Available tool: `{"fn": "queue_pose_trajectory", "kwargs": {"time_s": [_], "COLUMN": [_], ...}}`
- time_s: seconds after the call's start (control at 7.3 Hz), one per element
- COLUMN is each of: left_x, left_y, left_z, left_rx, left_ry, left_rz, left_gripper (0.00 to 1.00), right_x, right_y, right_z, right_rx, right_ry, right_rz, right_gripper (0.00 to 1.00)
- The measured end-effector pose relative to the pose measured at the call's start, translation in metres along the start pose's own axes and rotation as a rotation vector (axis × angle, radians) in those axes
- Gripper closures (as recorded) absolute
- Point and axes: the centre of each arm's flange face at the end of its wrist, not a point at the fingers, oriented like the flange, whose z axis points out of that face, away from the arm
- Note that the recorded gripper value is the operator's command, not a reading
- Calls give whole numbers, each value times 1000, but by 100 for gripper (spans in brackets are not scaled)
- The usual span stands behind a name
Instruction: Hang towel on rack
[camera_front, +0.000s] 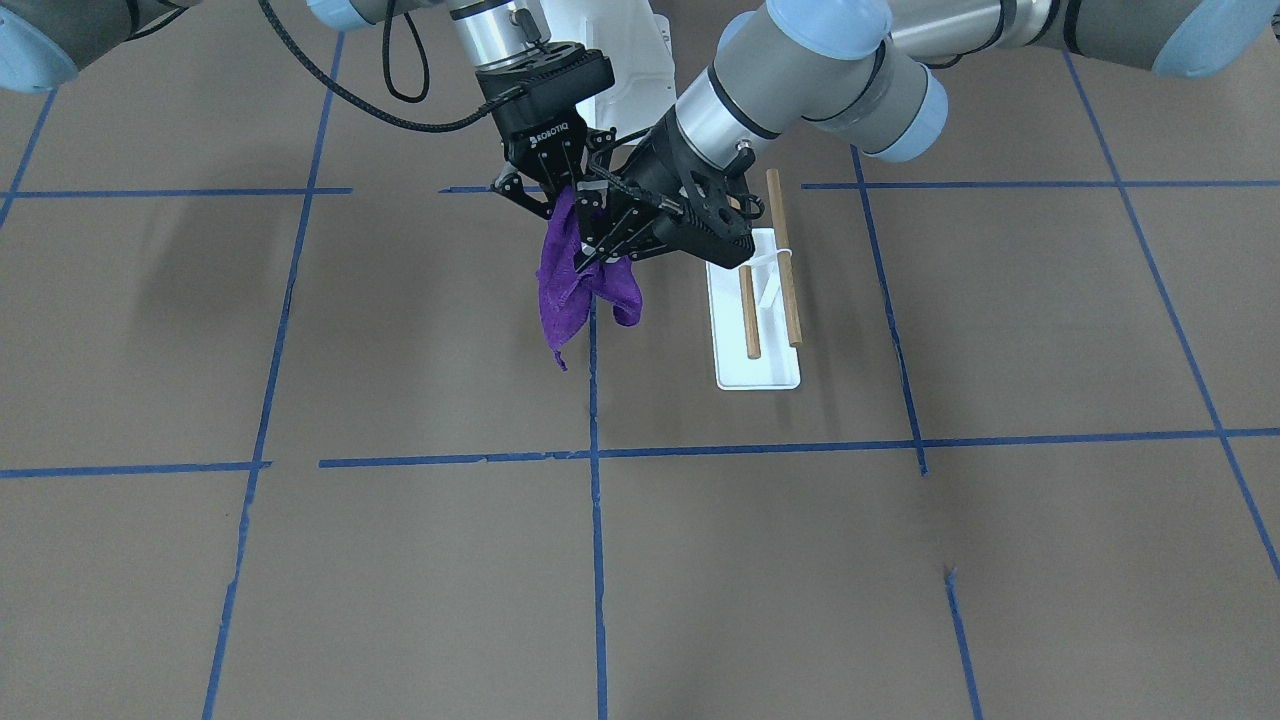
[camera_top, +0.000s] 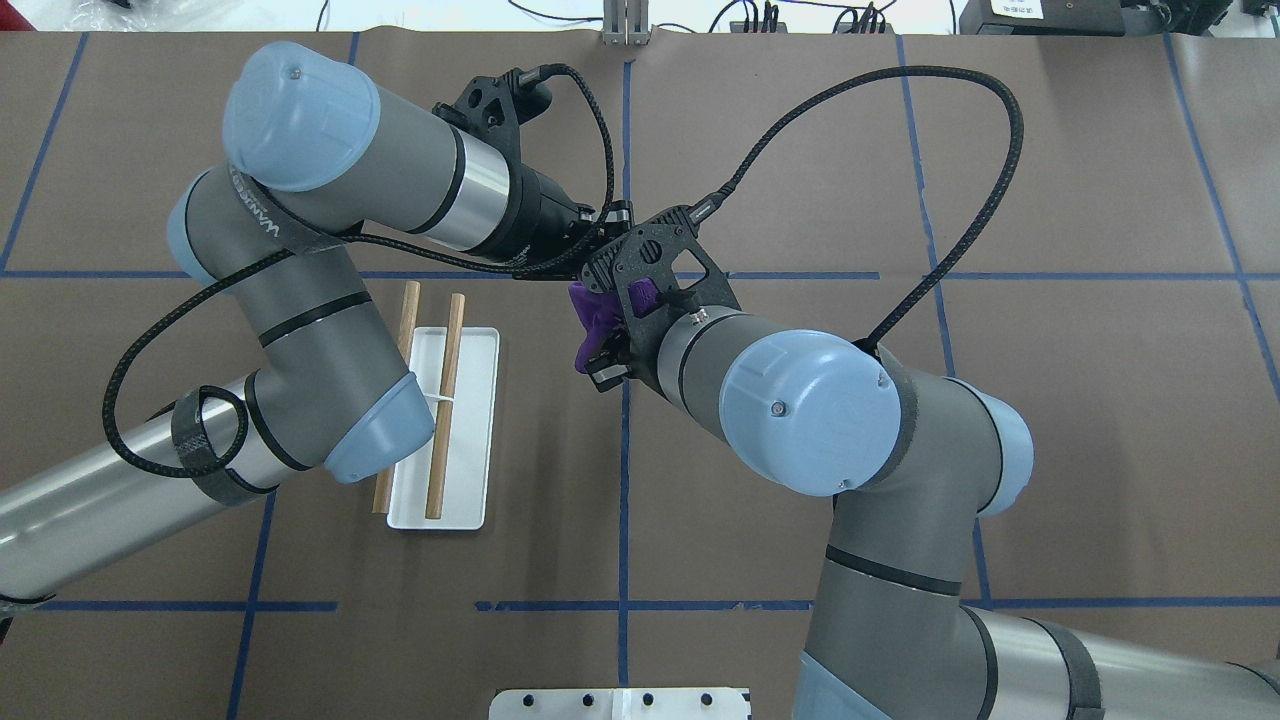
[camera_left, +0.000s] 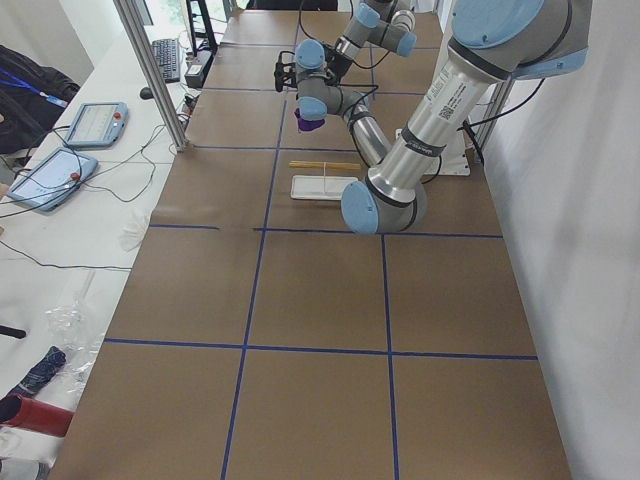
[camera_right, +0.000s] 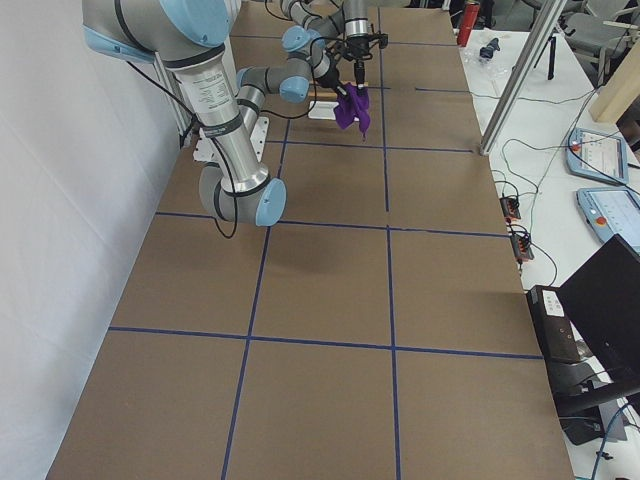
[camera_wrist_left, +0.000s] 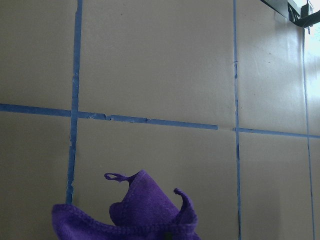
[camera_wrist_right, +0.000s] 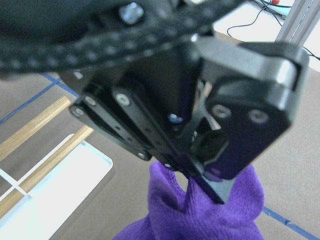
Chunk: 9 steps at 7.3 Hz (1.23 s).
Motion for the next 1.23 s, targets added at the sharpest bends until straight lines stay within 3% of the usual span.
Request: {"fn": "queue_pose_trajectory", "kwargs": {"time_s": [0.55, 0.96, 1.23], "left_x": [2, 7, 13], "left_y": [1, -1, 1], "left_z": [-2, -12, -22], "left_rx": [-2, 7, 14], "left_ry": [5, 18, 33], "left_rz": [2, 6, -13], "left_gripper": [100, 100, 100], "right_x": [-1, 7, 53], "right_y": [11, 33, 50], "right_z": [-19, -75, -107], "right_rx": [-11, -100, -165], "right_ry": [-18, -6, -11], "right_rz": [-2, -36, -20], "right_gripper": [0, 0, 0]}}
